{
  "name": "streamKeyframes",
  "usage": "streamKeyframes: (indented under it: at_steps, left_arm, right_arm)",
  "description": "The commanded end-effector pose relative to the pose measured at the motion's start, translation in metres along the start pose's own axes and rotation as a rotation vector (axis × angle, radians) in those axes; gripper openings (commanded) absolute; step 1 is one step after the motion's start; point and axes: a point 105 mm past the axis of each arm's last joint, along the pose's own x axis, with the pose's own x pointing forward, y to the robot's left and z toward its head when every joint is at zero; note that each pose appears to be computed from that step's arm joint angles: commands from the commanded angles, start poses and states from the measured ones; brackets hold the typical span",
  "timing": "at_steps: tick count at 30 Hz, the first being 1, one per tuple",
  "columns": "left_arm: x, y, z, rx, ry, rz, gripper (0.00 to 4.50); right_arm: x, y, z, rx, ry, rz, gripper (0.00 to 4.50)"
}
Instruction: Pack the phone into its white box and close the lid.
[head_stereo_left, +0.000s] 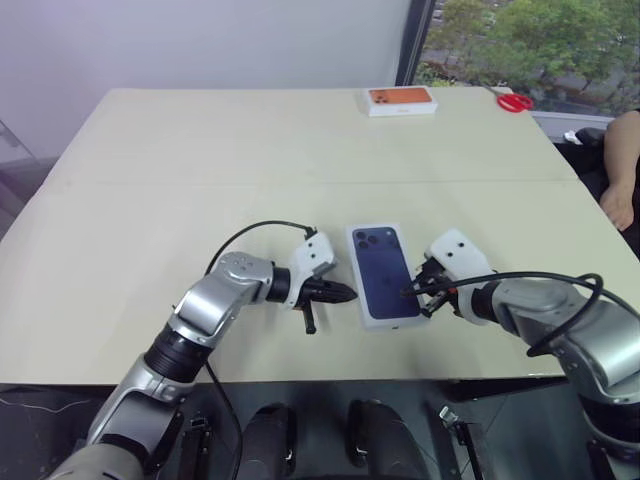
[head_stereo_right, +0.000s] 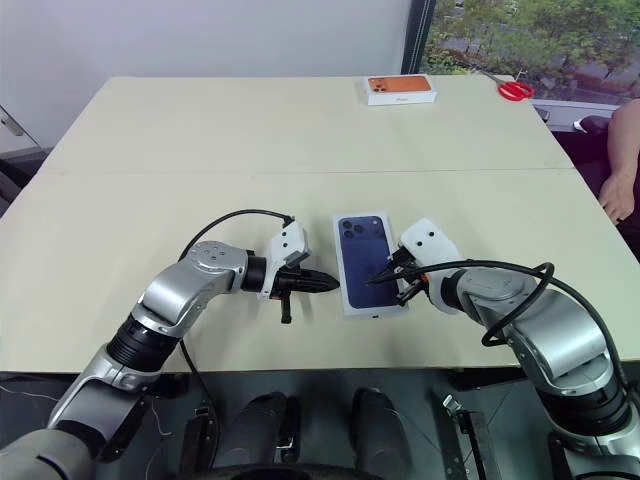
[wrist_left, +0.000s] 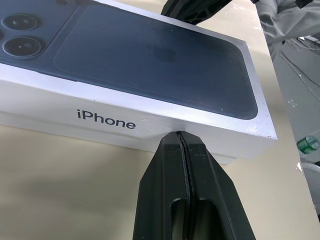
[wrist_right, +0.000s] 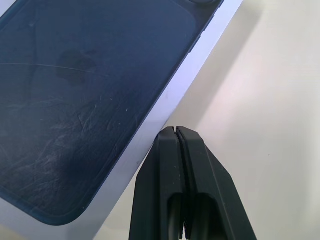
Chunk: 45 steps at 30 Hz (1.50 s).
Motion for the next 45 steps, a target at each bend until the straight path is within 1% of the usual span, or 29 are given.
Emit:
streamKeyframes:
  at_steps: [1,7,12,17,19,23,24,26,29,30,32,33,36,39,41,42,45]
  left_arm:
    - [0.0,0.002,0.019,0.051,-0.058,0.008,0.0]
    - [-0.002,0.006,0.022,0.029,-0.084,0.027,0.0]
    - [-0.009,0.008,0.026,0.008,-0.112,0.039,0.0]
    - [-0.024,0.018,0.041,-0.02,-0.191,0.074,0.0]
    - [-0.025,0.022,0.045,-0.025,-0.204,0.089,0.0]
    - [-0.013,0.031,0.054,-0.007,-0.208,0.114,0.0]
    - [-0.007,0.038,0.053,0.004,-0.19,0.151,0.0]
    - [0.002,0.05,0.051,0.004,-0.161,0.209,0.0]
    - [0.009,0.065,0.048,-0.038,-0.127,0.277,0.0]
    - [0.014,0.07,0.041,-0.05,-0.08,0.3,0.0]
    - [0.023,0.073,0.027,-0.046,0.017,0.313,0.0]
    - [0.028,0.07,0.021,-0.046,0.047,0.294,0.0]
    - [0.034,0.061,0.012,-0.047,0.083,0.25,0.0]
    - [0.034,0.06,0.004,-0.052,0.115,0.256,0.0]
    - [0.033,0.061,0.001,-0.063,0.118,0.265,0.0]
    - [0.031,0.064,0.003,-0.079,0.098,0.281,0.0]
    - [0.017,0.075,0.018,-0.081,-0.023,0.353,0.0]
  right_arm:
    - [-0.001,0.011,0.009,-0.029,-0.049,0.05,0.06]
    - [-0.002,0.003,0.01,-0.018,-0.051,0.009,0.06]
    - [-0.007,-0.001,0.011,-0.034,-0.056,0.0,0.06]
    - [-0.024,-0.022,0.008,-0.071,-0.073,-0.05,0.06]
    - [-0.029,-0.025,0.007,-0.083,-0.086,-0.048,0.06]
    - [-0.043,0.009,0.021,-0.116,-0.204,0.141,0.06]
    - [-0.042,0.021,0.02,-0.12,-0.211,0.188,0.06]
    - [-0.04,0.034,0.016,-0.122,-0.203,0.229,0.06]
    - [-0.032,0.04,0.008,-0.11,-0.171,0.231,0.06]
    - [-0.026,0.041,0.0,-0.091,-0.136,0.226,0.06]
    - [-0.016,0.041,-0.016,-0.06,-0.055,0.2,0.06]
    - [-0.012,0.039,-0.023,-0.035,-0.028,0.181,0.06]
    - [-0.008,0.036,-0.029,-0.001,-0.002,0.153,0.06]
    - [-0.008,0.035,-0.03,0.007,0.004,0.148,0.06]
    - [-0.009,0.033,-0.029,0.007,0.003,0.14,0.06]
    - [-0.009,0.03,-0.025,0.006,-0.019,0.118,0.06]
    - [-0.008,0.007,-0.002,-0.001,-0.145,-0.021,0.06]
